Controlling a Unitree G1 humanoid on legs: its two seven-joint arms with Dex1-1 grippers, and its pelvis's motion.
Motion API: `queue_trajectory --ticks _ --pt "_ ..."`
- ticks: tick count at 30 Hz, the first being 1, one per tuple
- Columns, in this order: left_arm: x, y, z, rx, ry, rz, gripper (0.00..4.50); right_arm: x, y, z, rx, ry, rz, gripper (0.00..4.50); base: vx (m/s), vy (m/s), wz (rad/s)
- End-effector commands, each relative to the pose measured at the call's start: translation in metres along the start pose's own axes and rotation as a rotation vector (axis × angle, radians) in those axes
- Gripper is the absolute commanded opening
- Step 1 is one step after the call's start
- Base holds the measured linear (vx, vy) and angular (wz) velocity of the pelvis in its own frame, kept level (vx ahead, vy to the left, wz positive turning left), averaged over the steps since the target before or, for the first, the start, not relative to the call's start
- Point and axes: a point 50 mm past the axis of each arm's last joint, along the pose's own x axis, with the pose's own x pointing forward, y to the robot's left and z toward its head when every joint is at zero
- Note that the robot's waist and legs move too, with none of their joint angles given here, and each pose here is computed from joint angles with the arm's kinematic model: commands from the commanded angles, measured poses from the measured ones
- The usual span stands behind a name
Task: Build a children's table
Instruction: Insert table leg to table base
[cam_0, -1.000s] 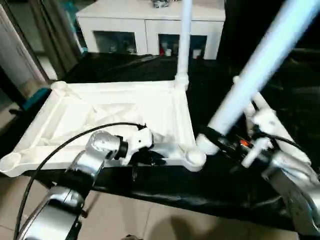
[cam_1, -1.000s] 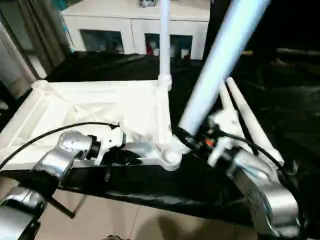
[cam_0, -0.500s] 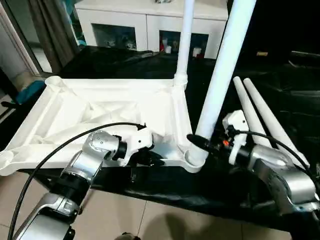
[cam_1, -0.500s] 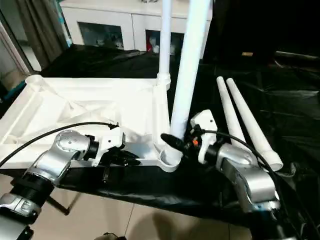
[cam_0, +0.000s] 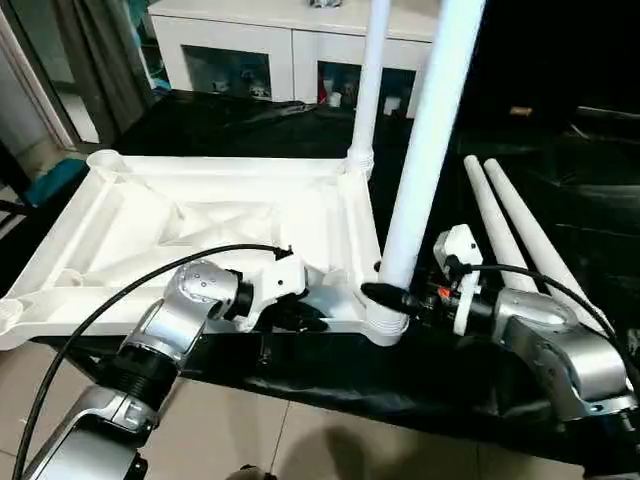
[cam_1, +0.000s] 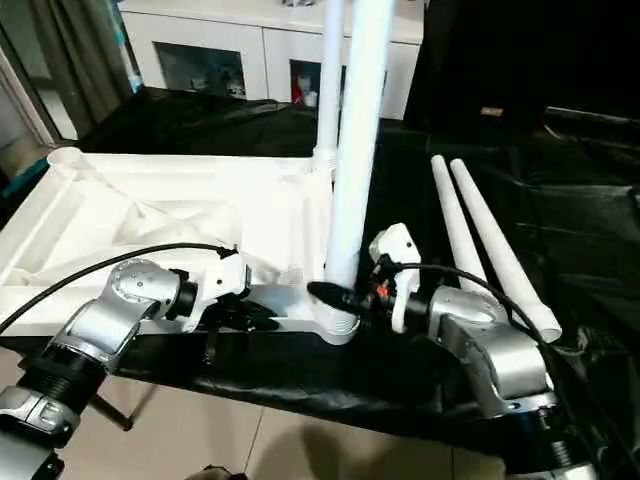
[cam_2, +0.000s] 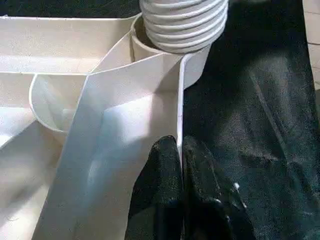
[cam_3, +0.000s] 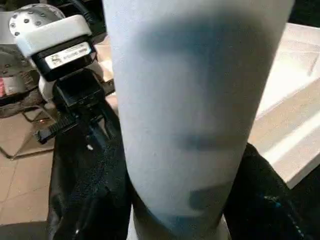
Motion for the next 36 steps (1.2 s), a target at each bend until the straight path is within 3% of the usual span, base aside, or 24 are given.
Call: queue_trajectory --ticks 1,13,20,36 --pt "-0.003 0.001 0.001 0.002 0.005 0.021 0.0 0.001 -0.004 -0.008 0.006 0.053 -0.012 1.91 0.0 0.0 0.0" --pt "-0.006 0.003 0.0 0.007 0.017 0.028 0.0 0.007 -0.013 -0.011 0.019 0.049 -0.025 1.9 0.0 0.0 0.0" --pt "-0.007 0.005 0.001 0.013 0.018 0.041 0.0 0.007 -0.01 -0.009 0.082 -0.029 0.007 1.9 0.0 0.0 0.0" --pt "-0.008 0.012 0.005 0.034 0.018 0.066 0.0 -0.007 -0.013 -0.05 0.19 -0.222 -0.265 1.9 0.0 0.0 0.0"
